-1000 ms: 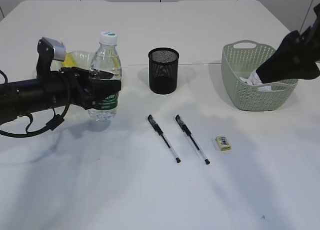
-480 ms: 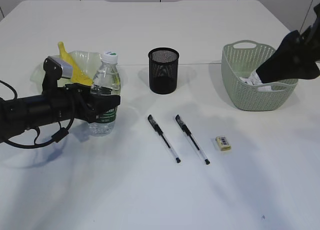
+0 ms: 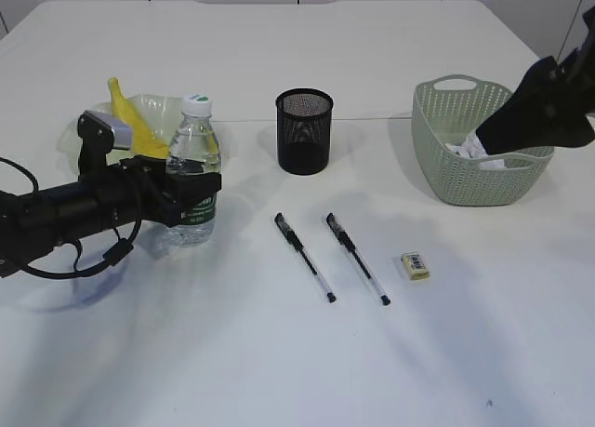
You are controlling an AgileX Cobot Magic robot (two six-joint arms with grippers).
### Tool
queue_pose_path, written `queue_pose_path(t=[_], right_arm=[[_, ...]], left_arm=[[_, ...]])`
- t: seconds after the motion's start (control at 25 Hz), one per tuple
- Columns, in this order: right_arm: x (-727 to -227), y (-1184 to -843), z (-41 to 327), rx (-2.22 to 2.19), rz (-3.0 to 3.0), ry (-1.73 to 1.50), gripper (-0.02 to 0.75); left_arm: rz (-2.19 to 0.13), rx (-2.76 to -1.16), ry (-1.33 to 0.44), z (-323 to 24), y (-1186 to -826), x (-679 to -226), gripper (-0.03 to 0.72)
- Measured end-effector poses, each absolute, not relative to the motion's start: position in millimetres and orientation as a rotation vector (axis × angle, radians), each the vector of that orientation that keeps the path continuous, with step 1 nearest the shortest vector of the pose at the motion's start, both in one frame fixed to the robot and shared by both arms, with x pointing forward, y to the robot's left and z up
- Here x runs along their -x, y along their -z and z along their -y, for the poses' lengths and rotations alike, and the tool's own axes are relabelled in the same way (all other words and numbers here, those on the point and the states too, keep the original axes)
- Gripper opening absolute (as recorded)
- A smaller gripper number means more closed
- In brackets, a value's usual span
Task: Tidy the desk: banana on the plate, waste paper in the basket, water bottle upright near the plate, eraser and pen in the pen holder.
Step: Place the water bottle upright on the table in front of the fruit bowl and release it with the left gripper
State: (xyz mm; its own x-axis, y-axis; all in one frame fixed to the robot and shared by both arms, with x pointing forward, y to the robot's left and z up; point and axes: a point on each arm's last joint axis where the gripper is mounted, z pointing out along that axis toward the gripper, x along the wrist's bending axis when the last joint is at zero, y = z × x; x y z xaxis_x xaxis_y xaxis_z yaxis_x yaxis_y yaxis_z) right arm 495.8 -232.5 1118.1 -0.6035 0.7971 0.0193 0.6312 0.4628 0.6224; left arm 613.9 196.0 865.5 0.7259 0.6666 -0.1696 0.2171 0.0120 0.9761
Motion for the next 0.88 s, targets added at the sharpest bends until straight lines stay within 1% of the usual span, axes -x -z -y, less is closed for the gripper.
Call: queue_pose_path(t=[0.32,0.88], right_arm=[[-495.8,-1118.1,232.5,-1.223,-2.44,-0.865,0.571],[-495.8,-1118.1,232.5,-1.223,-2.44,-0.865,0.571]], left_arm=[[-0.742,-1.544,-0.41,-196.0,-864.6,-614.6,0.41],[-0.729,-1.557,-0.4,-195.2,-862.6,-613.5,0.502]])
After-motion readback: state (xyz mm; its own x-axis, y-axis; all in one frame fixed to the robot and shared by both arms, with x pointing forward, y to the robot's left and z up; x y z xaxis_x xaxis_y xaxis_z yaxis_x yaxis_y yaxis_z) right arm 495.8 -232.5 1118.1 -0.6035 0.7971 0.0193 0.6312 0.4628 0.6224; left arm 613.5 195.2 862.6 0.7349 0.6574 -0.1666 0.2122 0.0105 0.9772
